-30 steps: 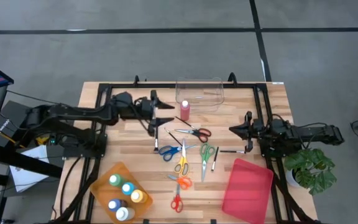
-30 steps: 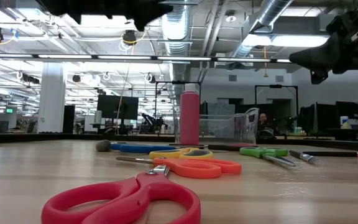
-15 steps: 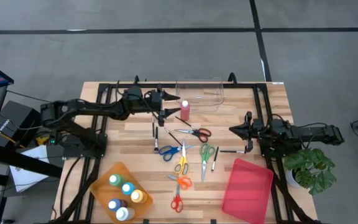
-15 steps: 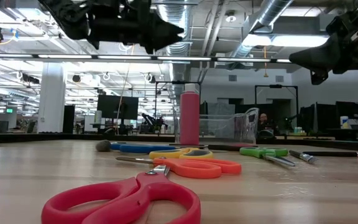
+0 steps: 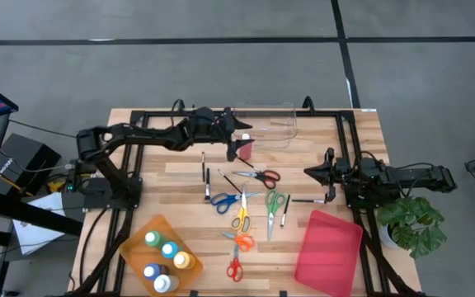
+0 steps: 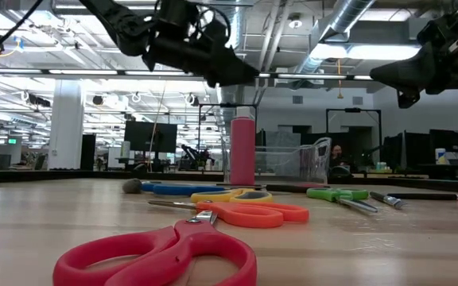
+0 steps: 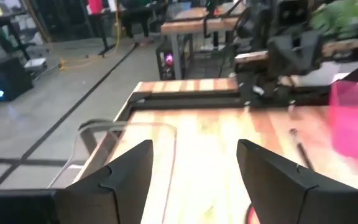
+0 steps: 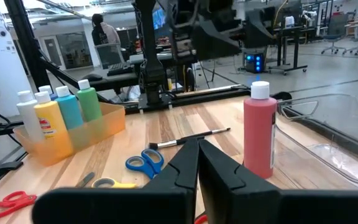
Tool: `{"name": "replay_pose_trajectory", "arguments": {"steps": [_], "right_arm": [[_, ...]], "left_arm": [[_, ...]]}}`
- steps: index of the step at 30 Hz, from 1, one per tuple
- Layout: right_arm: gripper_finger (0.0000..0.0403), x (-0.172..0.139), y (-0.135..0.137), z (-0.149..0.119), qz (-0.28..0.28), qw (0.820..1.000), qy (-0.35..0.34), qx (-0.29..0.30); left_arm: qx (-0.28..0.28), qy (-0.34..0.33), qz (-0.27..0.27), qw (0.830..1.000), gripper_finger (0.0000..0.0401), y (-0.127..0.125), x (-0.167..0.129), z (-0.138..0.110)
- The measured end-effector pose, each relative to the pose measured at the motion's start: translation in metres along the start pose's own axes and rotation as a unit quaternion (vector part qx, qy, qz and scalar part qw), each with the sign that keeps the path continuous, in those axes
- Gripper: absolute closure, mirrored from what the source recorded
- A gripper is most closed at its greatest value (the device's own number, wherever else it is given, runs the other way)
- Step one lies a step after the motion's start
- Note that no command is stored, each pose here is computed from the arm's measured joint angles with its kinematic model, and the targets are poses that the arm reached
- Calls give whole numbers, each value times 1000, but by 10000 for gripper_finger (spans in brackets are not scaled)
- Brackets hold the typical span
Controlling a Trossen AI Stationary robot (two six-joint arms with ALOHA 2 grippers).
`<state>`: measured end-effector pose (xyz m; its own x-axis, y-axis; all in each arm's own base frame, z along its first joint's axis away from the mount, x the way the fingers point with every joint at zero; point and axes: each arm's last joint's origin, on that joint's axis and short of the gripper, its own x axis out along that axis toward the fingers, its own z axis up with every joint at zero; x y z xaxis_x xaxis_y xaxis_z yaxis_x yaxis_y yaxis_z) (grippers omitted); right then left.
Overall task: Pick & Place Paint Supplies
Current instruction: Put the red paint bottle into the orange bin
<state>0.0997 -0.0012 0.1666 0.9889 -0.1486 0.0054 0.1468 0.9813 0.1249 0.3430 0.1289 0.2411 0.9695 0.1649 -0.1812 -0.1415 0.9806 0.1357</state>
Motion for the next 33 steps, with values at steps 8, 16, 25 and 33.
{"name": "replay_pose_trajectory", "arguments": {"steps": [8,16,25,33], "right_arm": [[395,0,0,0,0,1000,0,0],[395,0,0,0,0,1000,0,0],[395,0,0,0,0,1000,0,0],[395,0,0,0,0,1000,0,0]], "left_arm": [[-5,16,5,1000,171,4,1,-6],[-8,52,28,998,171,5,1,-13],[-14,78,24,997,171,4,14,-35],[-17,92,20,995,173,2,19,-45]]}}
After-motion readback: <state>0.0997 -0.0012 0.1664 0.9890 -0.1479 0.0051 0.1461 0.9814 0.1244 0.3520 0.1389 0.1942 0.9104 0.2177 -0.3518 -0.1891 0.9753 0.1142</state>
